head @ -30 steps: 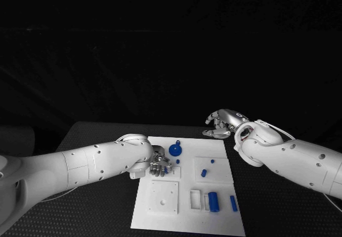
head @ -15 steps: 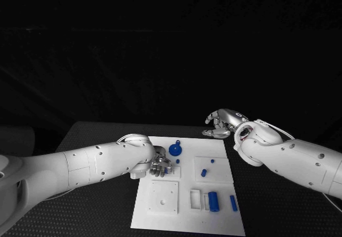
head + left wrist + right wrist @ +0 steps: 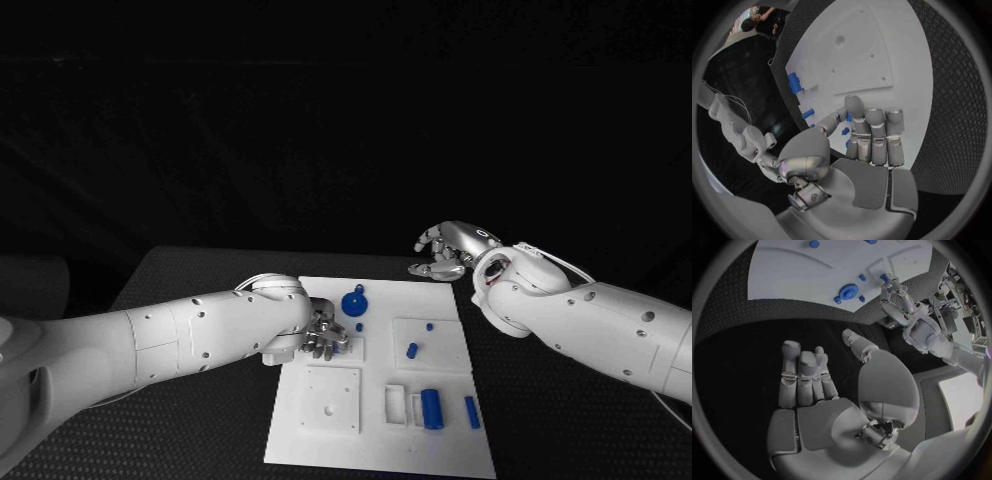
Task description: Assemble the parts on the task board
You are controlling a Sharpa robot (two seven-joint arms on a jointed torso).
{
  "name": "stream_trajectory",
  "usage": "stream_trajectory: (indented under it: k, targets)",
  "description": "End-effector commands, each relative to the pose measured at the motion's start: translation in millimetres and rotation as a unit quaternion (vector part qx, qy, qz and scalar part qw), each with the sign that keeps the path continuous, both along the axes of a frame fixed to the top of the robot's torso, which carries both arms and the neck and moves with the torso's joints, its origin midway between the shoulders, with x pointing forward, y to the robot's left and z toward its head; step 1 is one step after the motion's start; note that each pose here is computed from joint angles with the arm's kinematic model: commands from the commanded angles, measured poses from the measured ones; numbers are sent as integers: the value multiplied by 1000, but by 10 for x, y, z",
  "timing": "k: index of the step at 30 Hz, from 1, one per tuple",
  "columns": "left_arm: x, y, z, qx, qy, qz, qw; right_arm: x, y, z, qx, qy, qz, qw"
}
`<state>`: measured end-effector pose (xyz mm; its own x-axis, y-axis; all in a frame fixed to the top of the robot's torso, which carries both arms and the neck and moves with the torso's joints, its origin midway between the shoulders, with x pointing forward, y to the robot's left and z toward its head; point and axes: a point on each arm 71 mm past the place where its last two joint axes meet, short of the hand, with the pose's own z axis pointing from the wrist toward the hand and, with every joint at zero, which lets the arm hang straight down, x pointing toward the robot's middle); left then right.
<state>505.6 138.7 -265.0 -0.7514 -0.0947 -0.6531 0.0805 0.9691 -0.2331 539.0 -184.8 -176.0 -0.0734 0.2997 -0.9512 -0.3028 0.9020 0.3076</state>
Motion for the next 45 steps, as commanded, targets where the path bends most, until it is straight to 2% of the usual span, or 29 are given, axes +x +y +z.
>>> stream_trajectory:
  k: [1,5,10,19,23,32,38,45]
  targets:
    - [12,-2,22,-3,-15,4,1000,-2,11,-7,-4,3,5,1000]
    - [12,-12,57,-9,-18,3,1000,-2,11,-9,-4,3,5,1000]
    - [54,6,105,-8,-25,7,1000,-1,14,-9,-4,3,5,1000]
    - [61,-4,94,-8,-16,9,1000,-1,15,-10,-4,3,5,1000]
    - [54,-11,75,-15,4,13,1000,-2,17,-10,-4,4,5,1000]
    - [53,2,52,-17,28,15,999,-1,18,-11,-3,4,5,1000]
    - [64,27,45,-18,61,18,998,2,18,-13,-3,5,5,1000]
    - [110,28,78,-14,62,16,998,5,21,-15,-4,5,5,1000]
